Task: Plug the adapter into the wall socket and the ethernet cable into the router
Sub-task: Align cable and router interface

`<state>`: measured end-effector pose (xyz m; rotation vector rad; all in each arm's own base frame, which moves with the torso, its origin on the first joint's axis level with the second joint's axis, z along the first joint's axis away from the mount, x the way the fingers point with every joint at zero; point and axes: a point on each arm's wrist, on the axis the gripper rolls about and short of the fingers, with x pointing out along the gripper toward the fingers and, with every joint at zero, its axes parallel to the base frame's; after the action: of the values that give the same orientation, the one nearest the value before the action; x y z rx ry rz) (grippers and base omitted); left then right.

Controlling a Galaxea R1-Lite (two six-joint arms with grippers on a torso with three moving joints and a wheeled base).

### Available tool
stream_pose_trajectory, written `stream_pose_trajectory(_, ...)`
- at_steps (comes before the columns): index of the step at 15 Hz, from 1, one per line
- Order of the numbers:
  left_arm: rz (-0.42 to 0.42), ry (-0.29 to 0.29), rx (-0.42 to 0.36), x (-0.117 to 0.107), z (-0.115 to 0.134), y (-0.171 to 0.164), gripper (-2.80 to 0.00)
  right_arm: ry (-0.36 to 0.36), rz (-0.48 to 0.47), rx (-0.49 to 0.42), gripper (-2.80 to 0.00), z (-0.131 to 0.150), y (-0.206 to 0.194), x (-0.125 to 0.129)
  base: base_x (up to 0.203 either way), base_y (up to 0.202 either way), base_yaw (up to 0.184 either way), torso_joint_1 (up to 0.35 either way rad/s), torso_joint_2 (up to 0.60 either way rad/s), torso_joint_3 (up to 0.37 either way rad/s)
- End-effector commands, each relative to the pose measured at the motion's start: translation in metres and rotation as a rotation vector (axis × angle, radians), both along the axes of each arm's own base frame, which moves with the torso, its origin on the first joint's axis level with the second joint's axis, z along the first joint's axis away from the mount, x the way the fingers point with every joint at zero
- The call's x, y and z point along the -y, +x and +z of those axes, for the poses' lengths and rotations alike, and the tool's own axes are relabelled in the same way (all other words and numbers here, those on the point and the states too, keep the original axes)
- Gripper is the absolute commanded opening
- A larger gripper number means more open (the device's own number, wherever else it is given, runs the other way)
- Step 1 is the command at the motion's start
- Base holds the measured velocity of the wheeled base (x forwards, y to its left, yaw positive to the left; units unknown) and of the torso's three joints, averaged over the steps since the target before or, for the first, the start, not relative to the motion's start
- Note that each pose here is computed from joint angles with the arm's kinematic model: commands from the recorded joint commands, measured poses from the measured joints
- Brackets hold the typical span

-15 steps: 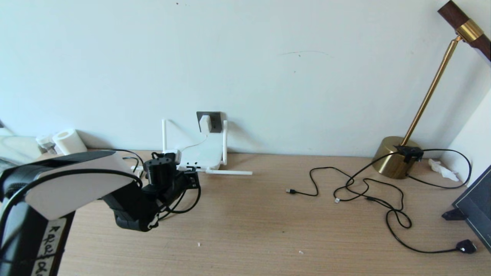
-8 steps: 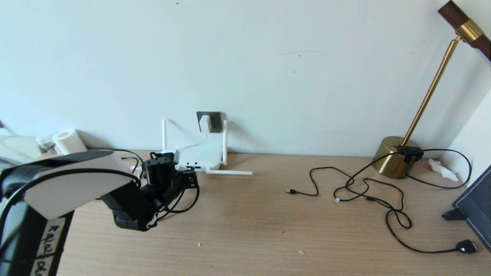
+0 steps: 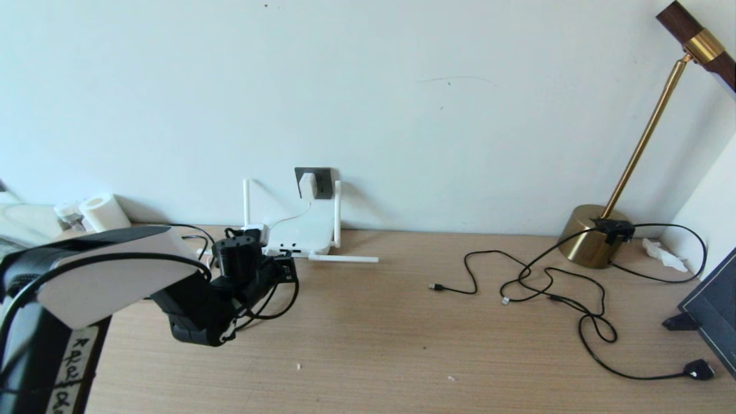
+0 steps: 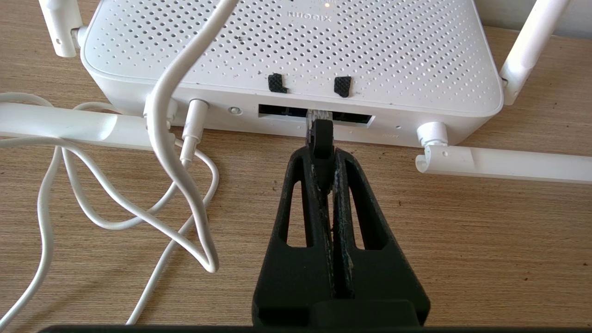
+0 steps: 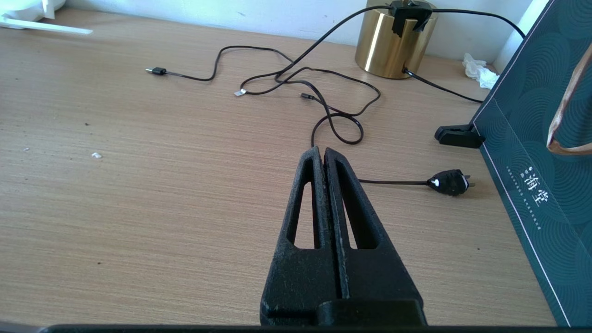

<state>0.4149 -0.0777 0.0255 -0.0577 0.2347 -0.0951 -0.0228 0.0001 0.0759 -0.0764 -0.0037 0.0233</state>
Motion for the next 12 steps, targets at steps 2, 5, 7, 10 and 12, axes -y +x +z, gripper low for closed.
stream_pose_trajectory(2, 0.002, -0.002, 0.006, 0.0000, -0.0012, 0.0020, -2.80, -0.002, 0.002, 0.001, -2.80, 0.0000, 0.0000, 0.0000, 0.000, 0.000, 0.000, 0.000, 0.00, 0.000)
stream_pose_trajectory(5, 0.002, -0.003, 0.012, 0.0003, 0.0004, 0.0035, -2.80, -0.001, 0.001, 0.001, -2.80, 0.0000, 0.0000, 0.0000, 0.000, 0.000, 0.000, 0.000, 0.00, 0.000)
stream_pose_trajectory(7, 0.000, -0.003, 0.011, 0.0003, 0.0003, 0.0035, -2.80, 0.000, 0.001, 0.000, -2.80, -0.0001, 0.0000, 0.0000, 0.000, 0.000, 0.000, 0.000, 0.00, 0.000)
stream_pose_trajectory(10, -0.003, -0.006, 0.015, -0.0013, 0.0014, 0.0049, -2.80, -0.001, 0.002, 0.002, -2.80, 0.0002, -0.0001, 0.0000, 0.000, 0.000, 0.000, 0.000, 0.00, 0.000)
stream_pose_trajectory(12, 0.000, -0.006, 0.018, -0.0024, 0.0017, 0.0060, -2.80, -0.001, 0.001, 0.002, -2.80, 0.0003, -0.0001, 0.0000, 0.000, 0.000, 0.000, 0.000, 0.00, 0.000)
